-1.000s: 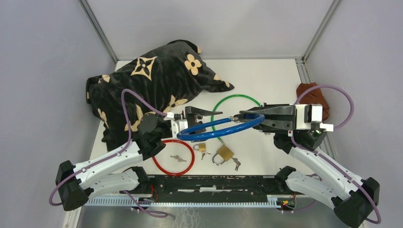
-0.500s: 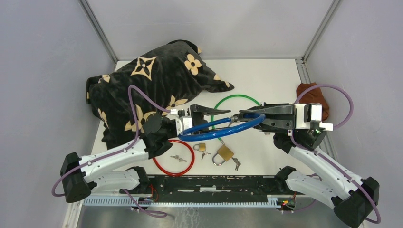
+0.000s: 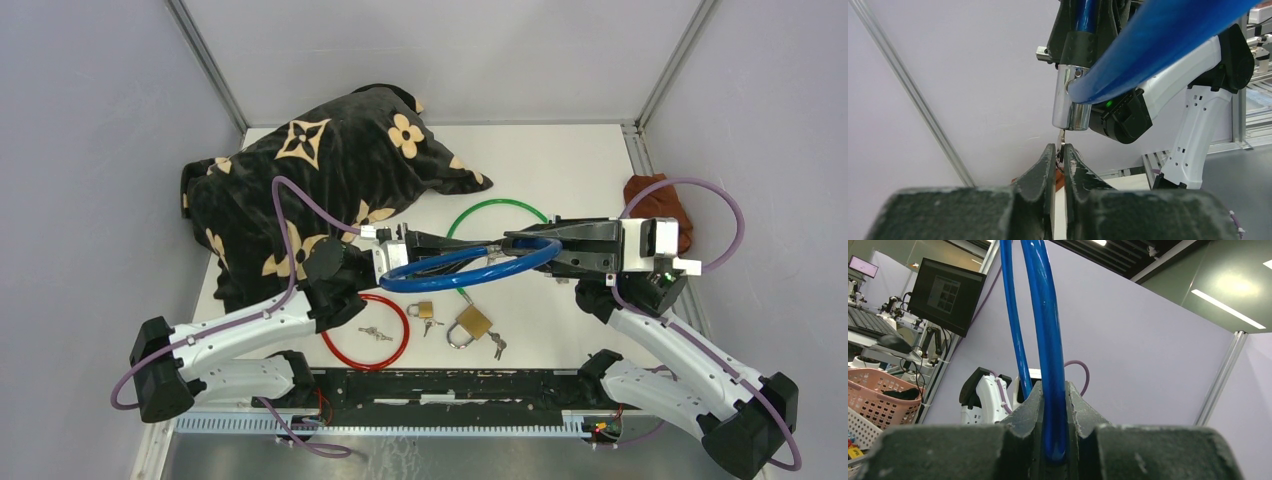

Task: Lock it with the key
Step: Lock the lock.

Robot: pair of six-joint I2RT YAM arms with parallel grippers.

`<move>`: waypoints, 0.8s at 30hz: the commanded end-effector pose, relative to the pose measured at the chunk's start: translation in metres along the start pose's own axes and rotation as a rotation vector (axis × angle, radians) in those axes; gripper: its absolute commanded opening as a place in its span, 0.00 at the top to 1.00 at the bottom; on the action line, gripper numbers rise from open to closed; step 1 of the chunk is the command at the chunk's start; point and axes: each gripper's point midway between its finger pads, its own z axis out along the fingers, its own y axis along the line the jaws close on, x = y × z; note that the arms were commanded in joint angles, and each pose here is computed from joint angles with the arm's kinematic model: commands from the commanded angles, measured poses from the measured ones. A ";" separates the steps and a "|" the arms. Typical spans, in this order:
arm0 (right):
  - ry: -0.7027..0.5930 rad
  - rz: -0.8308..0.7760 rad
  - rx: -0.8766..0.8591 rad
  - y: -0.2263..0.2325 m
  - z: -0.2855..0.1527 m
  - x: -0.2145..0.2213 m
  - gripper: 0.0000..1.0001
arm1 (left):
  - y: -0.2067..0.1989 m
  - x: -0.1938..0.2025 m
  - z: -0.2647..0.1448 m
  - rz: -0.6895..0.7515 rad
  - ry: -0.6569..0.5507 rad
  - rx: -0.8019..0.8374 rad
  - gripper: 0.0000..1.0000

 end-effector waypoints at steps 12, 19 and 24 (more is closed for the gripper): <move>0.063 -0.037 -0.182 0.022 0.014 -0.012 1.00 | -0.036 -0.014 -0.010 -0.064 0.063 0.247 0.98; 0.124 -0.023 -0.209 0.022 0.012 0.003 1.00 | -0.063 -0.029 -0.019 -0.132 0.036 0.404 0.98; 0.124 -0.016 -0.195 0.019 0.012 0.005 1.00 | -0.067 -0.029 -0.023 -0.136 0.036 0.425 0.98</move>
